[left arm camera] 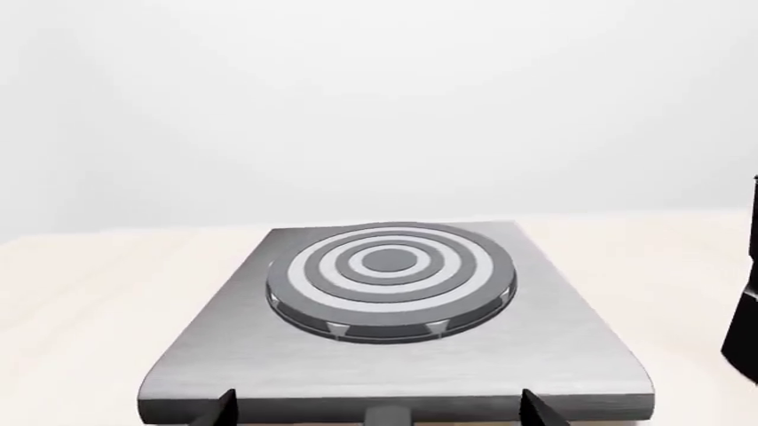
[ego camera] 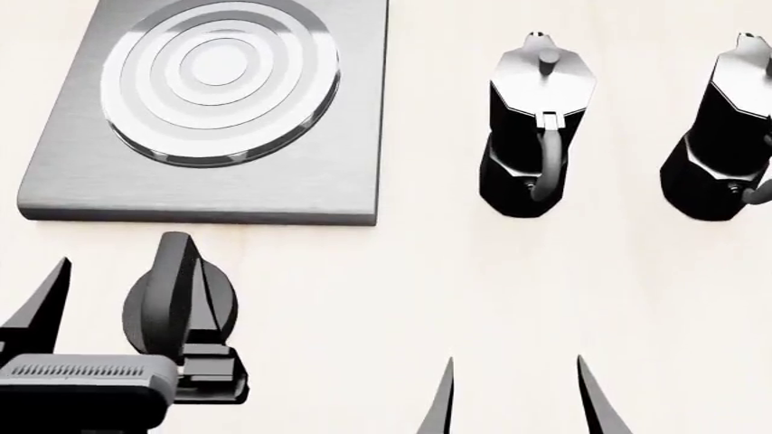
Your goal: Turn off the stove.
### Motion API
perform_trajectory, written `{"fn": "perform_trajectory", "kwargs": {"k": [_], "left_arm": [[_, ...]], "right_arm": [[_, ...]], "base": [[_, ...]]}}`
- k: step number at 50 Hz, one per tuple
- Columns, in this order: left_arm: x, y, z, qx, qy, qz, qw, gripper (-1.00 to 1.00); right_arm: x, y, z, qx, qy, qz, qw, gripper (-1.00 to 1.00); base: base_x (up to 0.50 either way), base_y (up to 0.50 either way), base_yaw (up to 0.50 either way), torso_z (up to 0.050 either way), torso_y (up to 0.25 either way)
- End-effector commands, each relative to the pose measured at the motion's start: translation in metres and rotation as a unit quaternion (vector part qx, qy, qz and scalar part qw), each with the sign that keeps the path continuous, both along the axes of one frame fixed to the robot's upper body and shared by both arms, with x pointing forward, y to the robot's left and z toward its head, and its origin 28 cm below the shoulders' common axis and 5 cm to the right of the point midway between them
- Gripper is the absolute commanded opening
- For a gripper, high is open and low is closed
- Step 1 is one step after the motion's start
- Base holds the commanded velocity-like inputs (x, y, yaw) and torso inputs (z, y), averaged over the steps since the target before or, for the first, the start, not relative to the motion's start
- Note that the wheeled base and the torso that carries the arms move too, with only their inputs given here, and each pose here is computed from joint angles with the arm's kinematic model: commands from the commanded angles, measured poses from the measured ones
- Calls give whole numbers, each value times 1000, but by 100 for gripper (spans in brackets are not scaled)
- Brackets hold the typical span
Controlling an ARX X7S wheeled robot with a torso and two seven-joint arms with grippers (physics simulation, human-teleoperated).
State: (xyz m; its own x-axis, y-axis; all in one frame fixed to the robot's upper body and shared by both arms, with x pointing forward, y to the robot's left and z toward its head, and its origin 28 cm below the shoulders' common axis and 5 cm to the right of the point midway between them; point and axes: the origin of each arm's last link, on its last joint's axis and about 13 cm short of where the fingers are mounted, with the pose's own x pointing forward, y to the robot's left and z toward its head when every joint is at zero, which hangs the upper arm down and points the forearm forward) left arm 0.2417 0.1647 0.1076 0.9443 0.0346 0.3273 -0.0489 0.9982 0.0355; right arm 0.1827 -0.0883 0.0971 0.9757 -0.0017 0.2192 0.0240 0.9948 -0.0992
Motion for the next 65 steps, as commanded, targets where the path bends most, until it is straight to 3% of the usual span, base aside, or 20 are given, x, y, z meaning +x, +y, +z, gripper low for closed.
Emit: {"fn": "perform_trajectory", "kwargs": {"k": [1, 65], "left_arm": [[4, 1, -6, 4, 6, 8, 1000, 100], [21, 4, -18, 6, 17, 28, 999, 100]], "right_arm": [[0, 0, -1, 0, 1, 1, 1000, 100], [1, 0, -2, 0, 3, 5, 1000, 100]], "base": [[0, 0, 0, 0, 0], [0, 0, 0, 0, 0]]}}
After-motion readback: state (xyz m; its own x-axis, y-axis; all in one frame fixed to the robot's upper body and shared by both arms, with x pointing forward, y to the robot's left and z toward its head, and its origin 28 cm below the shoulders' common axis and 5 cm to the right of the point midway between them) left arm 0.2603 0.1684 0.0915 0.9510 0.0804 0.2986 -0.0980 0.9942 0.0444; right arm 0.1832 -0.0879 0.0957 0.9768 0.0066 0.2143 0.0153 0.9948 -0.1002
